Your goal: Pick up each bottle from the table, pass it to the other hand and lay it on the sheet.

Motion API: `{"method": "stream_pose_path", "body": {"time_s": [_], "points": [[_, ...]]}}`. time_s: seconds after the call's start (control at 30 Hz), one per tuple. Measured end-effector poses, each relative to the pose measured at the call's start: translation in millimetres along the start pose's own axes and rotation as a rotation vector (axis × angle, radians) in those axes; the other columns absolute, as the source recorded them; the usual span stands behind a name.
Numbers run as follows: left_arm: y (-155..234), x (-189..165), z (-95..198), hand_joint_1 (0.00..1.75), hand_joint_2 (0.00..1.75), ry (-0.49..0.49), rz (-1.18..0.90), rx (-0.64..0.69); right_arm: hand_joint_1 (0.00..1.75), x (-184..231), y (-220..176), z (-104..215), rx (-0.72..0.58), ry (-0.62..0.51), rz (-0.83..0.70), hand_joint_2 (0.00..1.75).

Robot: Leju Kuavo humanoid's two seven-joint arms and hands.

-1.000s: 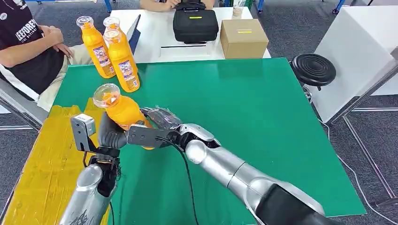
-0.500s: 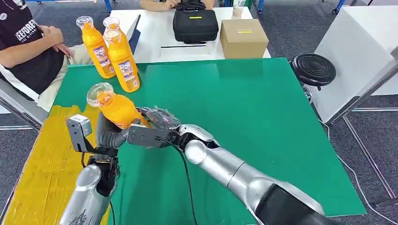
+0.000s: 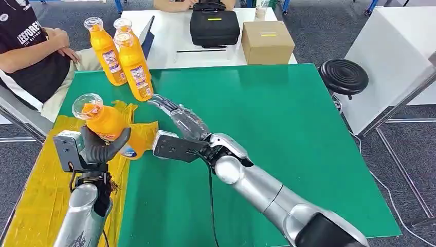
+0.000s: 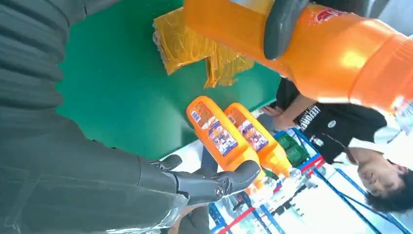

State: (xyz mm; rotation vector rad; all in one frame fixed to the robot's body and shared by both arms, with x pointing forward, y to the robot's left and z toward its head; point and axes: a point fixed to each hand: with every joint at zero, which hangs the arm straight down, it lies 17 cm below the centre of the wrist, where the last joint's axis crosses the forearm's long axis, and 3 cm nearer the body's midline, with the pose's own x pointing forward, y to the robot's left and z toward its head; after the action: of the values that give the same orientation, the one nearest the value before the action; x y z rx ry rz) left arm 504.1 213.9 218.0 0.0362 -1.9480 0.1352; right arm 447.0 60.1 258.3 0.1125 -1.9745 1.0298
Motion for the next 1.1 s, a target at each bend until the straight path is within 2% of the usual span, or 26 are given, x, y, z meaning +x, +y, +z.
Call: {"method": "stream_pose_path", "body": {"time_s": [0.3, 0.37, 0.5, 0.63, 0.73, 0.83, 0.97, 1.1], "points": [[3.8, 0.7, 0.1, 1.75, 1.75, -0.011, -0.027, 0.007, 0.00, 2.9, -5.8, 5.6, -0.015, -0.014, 0.007, 1.75], [8.8, 3.6, -0.4, 1.75, 1.75, -0.045, -0.141, 0.018, 0.00, 2.6, -12.1, 9.5, -0.042, -0.022, 0.023, 1.75], [20.0, 9.1, -1.6, 1.75, 1.75, -0.134, -0.505, 0.011, 0.00, -5.4, -39.7, 28.3, -0.140, -0.021, 0.080, 1.75], [21.1, -0.7, -1.9, 1.75, 1.75, -0.174, -0.869, -0.093, 0.00, -23.5, -84.6, 61.3, -0.277, 0.019, 0.169, 1.75], [25.6, -9.3, -4.7, 1.75, 1.75, -0.221, -1.175, -0.188, 0.00, -37.2, -113.3, 87.0, -0.353, 0.058, 0.198, 1.75], [29.3, -15.6, -9.5, 1.75, 1.75, -0.280, -1.393, -0.284, 0.00, -45.2, -137.5, 103.6, -0.405, 0.080, 0.214, 1.75], [26.4, -41.1, -7.8, 1.75, 1.75, -0.314, -1.581, -0.475, 0.00, -52.4, -159.2, 117.3, -0.450, 0.101, 0.223, 1.75], [21.4, -71.5, 4.8, 1.75, 1.75, -0.303, -1.586, -0.653, 0.00, -58.7, -172.2, 129.9, -0.484, 0.120, 0.228, 1.75]]}}
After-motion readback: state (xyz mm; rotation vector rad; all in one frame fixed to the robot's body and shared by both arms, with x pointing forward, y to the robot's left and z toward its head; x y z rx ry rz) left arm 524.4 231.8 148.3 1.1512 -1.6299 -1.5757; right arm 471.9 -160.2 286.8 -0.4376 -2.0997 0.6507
